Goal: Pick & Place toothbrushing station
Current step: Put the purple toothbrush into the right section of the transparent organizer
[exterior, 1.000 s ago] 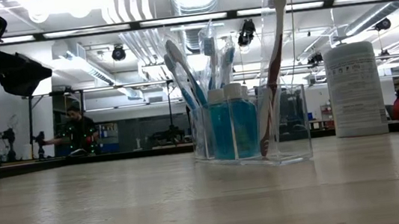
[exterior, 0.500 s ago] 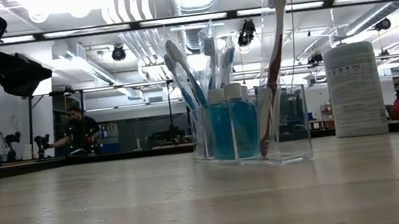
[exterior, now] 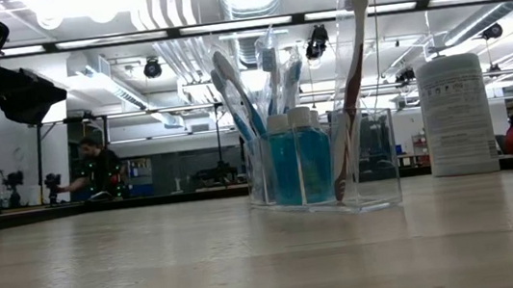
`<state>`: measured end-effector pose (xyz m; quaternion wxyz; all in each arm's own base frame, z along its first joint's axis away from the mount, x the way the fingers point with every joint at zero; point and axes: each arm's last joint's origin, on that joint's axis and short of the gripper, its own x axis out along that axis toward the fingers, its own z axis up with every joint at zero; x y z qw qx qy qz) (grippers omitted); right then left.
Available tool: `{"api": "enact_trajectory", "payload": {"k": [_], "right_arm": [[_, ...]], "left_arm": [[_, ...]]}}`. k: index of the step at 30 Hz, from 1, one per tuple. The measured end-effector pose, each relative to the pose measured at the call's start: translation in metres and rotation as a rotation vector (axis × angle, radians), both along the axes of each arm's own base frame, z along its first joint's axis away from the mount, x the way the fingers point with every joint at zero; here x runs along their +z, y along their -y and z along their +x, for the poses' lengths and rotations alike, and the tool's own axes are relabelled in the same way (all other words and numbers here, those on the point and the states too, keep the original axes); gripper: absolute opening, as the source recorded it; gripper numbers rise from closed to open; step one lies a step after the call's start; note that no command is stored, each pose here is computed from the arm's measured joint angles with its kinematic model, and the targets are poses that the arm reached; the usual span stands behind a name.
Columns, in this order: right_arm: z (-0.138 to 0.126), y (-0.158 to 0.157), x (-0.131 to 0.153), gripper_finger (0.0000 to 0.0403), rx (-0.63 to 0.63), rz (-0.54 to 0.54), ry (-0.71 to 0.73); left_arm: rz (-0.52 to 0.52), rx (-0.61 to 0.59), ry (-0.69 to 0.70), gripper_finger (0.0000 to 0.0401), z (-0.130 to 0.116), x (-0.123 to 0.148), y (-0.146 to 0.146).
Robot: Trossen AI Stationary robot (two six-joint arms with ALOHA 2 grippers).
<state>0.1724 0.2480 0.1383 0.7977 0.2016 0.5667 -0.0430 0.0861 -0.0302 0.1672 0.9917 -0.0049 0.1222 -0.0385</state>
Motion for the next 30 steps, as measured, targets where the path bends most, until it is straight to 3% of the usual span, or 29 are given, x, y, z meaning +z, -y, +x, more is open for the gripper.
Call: {"api": "enact_trajectory", "payload": {"k": [16, 23, 30], "right_arm": [[-0.002, 0.003, -0.005, 0.0055, 0.003, 0.004, -0.021], [-0.002, 0.004, -0.002, 0.0052, -0.004, -0.002, 0.003], [-0.003, 0.013, 0.016, 0.0054, -0.050, -0.058, 0.119]], "left_arm": [[0.000, 0.000, 0.000, 0.0227, 0.000, 0.000, 0.000], [0.000, 0.000, 0.000, 0.0227, 0.000, 0.000, 0.000], [0.000, 0.000, 0.000, 0.0227, 0.000, 0.000, 0.000]]}}
